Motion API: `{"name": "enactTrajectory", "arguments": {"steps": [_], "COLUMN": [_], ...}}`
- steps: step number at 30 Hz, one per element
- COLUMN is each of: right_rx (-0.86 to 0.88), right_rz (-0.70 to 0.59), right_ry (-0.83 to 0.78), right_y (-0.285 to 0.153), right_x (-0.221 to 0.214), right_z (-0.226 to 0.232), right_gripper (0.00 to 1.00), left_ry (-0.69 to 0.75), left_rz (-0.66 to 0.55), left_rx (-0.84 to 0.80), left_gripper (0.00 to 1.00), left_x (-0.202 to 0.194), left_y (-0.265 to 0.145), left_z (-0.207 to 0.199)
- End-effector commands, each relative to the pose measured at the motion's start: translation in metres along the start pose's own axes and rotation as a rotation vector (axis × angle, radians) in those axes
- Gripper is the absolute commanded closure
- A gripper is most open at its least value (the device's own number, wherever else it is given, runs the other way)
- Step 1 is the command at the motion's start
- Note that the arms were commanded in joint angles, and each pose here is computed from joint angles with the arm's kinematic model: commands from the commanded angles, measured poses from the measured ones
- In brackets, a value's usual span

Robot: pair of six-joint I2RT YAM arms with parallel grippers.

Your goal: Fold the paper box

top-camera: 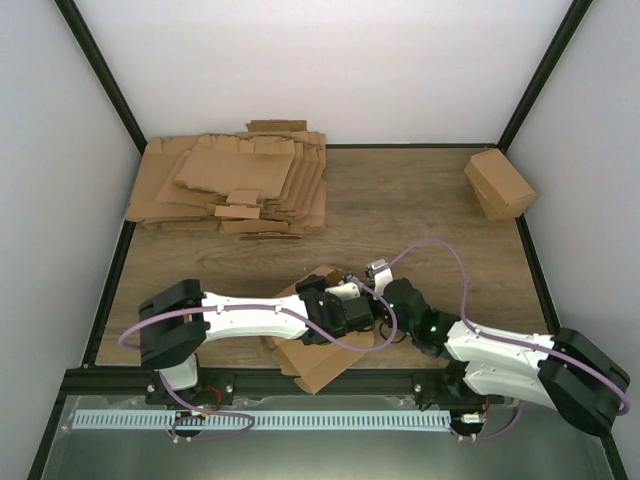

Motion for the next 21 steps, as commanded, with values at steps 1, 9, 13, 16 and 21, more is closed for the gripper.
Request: {"name": "enactTrajectory", "arguments": {"steps": [1,9,13,16,21], "right_rx": [0.005,0.002,0.039,0.042,0.03], "right_rz": [-0.017,-0.078,-0.114,-0.111,-0.043], "right_ry": [0.019,-0.072,-0.156,-0.172,-0.116], "right_y": [0.001,-0.002,-0.004,-0.003,0.001], "right_x": [0.015,0.038,0.05,0.057,0.062], "right_z": [0.014,0.024,0.034,0.039,0.045], "right_gripper": [0.92,0.91,0.92,0.92,0.92], "left_ry": [-0.054,-0.051,-0.063,-0.068,-0.098], "left_rz": [-0.053,-0.052,-0.06,-0.063,-0.07], "left_rx": [-0.023,-0.02,-0.019,-0.018,-0.011], "left_gripper": [0.96,0.96,0.96,0.96,0.96], "left_x": [0.017,0.017,0.018,0.017,0.017], "left_y": [-0.005,-0.004,-0.006,-0.007,-0.009], "left_z": [-0.004,-0.006,-0.003,-0.001,0.004]}}
Point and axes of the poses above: each gripper's point midway between its finger pads, its own y axis out along the fingers, its own z axis along the line the jaws close on, x = y × z, the point moved 8 cm from there along -y, back along the fingers, and after that the axes turned 3 degrees about y, right-handed, at the moved point
